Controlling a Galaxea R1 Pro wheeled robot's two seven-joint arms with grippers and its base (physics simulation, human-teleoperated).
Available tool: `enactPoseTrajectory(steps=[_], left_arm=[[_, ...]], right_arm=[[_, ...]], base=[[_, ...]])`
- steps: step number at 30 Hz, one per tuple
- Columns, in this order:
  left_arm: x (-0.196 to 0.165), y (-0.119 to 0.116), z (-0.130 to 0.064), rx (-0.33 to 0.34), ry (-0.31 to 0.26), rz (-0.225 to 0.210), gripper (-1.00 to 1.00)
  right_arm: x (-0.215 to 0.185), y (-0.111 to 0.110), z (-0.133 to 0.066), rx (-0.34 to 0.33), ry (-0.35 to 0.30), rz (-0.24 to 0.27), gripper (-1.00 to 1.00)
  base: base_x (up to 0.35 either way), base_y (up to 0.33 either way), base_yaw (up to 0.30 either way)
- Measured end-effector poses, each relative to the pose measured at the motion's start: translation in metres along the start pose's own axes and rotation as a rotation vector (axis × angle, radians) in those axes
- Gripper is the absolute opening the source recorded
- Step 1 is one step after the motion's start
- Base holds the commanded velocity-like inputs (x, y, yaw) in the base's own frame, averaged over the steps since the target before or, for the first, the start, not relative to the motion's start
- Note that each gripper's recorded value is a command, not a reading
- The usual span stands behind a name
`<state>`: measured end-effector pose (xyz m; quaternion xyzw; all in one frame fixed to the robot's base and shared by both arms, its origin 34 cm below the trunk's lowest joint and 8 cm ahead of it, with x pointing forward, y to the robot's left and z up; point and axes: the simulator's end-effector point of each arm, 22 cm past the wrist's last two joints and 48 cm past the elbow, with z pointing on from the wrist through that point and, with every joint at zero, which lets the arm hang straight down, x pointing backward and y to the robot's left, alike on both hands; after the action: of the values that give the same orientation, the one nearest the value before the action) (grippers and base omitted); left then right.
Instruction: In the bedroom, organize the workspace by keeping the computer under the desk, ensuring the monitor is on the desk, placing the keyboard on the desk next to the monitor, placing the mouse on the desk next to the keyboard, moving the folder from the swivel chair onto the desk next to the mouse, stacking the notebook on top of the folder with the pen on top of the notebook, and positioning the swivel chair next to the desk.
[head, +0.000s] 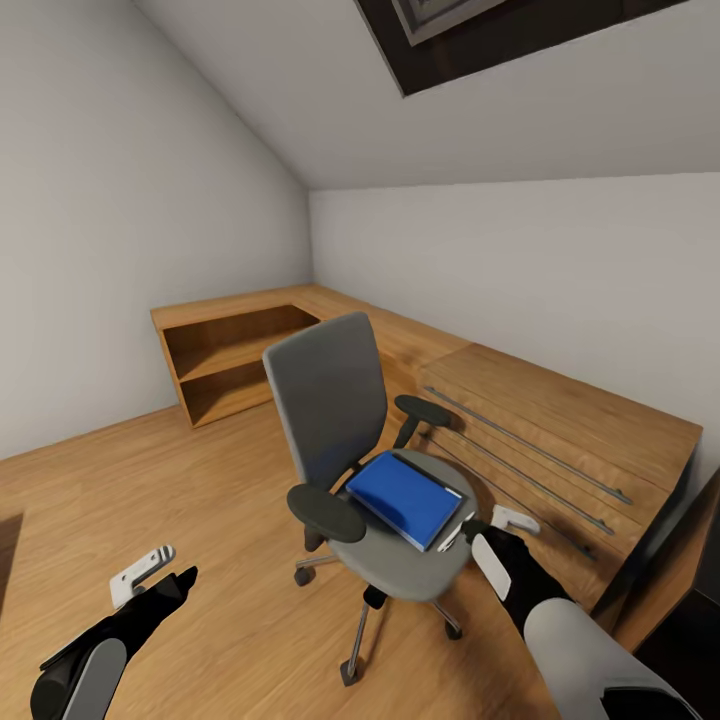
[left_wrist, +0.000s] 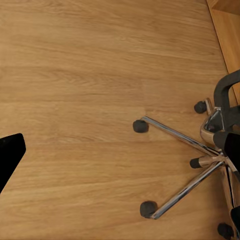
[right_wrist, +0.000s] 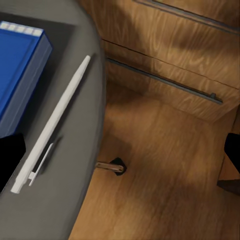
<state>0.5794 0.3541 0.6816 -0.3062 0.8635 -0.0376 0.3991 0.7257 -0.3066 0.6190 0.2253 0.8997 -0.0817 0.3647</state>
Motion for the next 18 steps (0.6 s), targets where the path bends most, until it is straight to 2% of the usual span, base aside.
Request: enactPoseTrajectory(steps=[8, 18], left_arm=[[0.0002, 0.0, 0.0, 0.0, 0.0, 0.0, 1.0], [0.0057, 0.0021, 0.0044, 0.001, 0.0, 0.002, 1.0]], right_arm=[[-0.0064, 0.0056, 0.0051, -0.111, 0.012, 0.059, 1.0], [-0.0009, 0.0063, 0.0105, -0.127, 0.014, 0.065, 1.0]], base=[[0.0, 0.0, 0.0], [0.0, 0.0, 0.0]])
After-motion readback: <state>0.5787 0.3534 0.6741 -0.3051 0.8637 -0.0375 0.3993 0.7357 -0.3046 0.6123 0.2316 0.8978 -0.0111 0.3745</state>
